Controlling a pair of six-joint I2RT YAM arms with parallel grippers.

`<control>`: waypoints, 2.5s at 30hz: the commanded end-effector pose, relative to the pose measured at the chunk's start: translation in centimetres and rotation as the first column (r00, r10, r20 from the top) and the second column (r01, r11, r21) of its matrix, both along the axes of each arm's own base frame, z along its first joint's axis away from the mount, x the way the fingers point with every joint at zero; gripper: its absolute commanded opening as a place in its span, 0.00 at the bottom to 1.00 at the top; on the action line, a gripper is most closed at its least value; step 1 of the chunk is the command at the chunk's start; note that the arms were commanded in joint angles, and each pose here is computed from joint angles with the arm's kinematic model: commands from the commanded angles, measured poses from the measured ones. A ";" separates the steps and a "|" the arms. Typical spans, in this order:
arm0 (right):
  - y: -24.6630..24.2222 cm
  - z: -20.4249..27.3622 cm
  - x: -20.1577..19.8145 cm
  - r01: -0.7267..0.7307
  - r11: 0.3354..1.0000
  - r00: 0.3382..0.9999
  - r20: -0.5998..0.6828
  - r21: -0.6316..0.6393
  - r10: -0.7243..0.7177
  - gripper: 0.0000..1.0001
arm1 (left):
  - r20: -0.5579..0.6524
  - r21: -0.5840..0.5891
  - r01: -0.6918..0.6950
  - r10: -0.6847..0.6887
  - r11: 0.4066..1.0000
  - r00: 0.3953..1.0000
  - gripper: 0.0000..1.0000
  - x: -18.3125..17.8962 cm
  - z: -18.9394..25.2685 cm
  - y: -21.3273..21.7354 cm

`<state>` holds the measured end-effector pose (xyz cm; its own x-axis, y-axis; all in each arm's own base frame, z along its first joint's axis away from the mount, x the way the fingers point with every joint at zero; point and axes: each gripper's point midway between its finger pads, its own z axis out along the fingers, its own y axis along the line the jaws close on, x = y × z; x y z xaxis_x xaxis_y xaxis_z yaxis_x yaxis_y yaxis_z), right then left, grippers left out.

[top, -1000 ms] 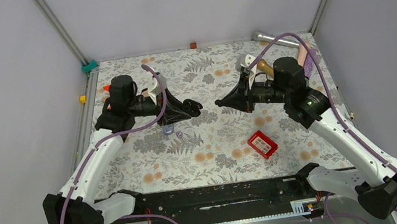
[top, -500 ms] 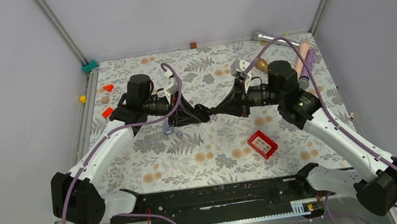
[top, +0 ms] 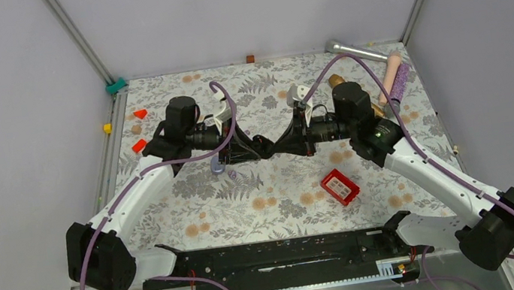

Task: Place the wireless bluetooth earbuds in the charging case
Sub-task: Insert the right earbud into the right side groove of the charging case.

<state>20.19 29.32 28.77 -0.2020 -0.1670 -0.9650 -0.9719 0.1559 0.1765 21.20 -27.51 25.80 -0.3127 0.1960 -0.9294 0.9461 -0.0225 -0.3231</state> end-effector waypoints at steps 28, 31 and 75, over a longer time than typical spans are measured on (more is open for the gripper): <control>0.6 -2.0 2.0 0.081 0.995 0.995 0.070 -0.055 -0.077 0.13 | 0.095 -0.036 -0.002 0.005 0.999 0.995 0.00 0.5 2.3 -0.4; 0.8 -2.2 2.0 0.082 0.995 0.995 0.060 -0.057 -0.079 0.13 | 0.097 -0.037 -0.003 0.007 0.999 0.995 0.00 0.5 2.3 -0.4; 0.3 -0.1 0.6 0.045 0.998 0.995 0.086 -0.038 -0.042 0.35 | 0.118 -0.042 -0.011 0.016 0.999 0.993 0.00 0.4 2.9 -0.3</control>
<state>21.45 29.70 25.51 -0.2105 -0.2352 -0.9489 -0.9589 0.2384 0.1536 21.67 -27.59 25.49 -0.3121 0.2022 -0.9283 0.9484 0.0085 -0.3170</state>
